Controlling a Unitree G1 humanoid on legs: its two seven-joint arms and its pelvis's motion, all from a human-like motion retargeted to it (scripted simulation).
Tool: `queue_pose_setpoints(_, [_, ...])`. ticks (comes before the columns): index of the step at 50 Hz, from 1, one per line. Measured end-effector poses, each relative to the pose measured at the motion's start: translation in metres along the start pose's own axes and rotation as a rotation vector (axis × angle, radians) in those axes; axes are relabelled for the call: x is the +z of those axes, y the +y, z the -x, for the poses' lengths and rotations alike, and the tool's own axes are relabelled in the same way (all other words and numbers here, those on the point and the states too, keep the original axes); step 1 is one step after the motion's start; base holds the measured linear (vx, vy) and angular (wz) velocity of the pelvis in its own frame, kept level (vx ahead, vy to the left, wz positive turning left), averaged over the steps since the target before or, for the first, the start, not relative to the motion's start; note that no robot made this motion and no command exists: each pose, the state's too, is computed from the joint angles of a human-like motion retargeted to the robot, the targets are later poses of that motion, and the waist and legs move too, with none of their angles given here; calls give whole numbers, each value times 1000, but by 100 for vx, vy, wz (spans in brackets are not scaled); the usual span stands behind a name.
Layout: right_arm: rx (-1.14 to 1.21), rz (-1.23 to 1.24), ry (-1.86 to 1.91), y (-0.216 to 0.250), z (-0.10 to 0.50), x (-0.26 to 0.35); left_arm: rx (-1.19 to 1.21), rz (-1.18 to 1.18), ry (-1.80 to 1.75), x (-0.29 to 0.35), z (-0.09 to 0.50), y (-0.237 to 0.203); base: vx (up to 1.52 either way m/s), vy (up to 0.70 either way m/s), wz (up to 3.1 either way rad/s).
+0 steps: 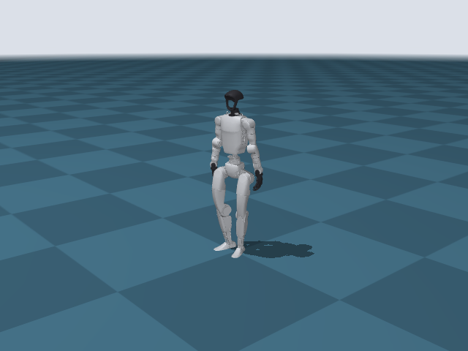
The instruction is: In place motions
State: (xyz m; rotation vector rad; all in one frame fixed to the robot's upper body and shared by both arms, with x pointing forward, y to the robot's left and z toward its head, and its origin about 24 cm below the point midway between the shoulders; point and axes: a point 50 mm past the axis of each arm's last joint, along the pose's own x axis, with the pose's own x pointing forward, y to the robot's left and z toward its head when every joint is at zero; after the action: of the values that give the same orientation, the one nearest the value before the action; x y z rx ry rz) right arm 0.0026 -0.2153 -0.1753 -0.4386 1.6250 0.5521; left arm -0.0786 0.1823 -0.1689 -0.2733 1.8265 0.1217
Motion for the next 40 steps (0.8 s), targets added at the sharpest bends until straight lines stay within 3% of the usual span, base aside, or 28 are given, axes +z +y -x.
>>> queue_pose_setpoints(7, [-54,80,-157,-29,11,55,-41,119,-74,22,0,-15,-21,9,-67])
queue_pose_setpoints(12, [-101,140,-231,-32,15,72,-47,33,-145,54,6,-15,-7,2,46])
queue_pose_setpoints(17, [-49,4,-152,-17,6,38,20,-155,-287,103,19,-11,8,2,-1])
queue_pose_setpoints(25, [55,-26,130,9,1,-23,-7,-174,-473,152,38,-24,1,2,4])
queue_pose_setpoints(33, [81,-49,212,24,1,-50,2,-188,-415,136,31,-21,0,0,0])
queue_pose_setpoints(40, [67,-65,159,17,0,-35,-10,-87,-270,90,14,-13,0,3,-20])
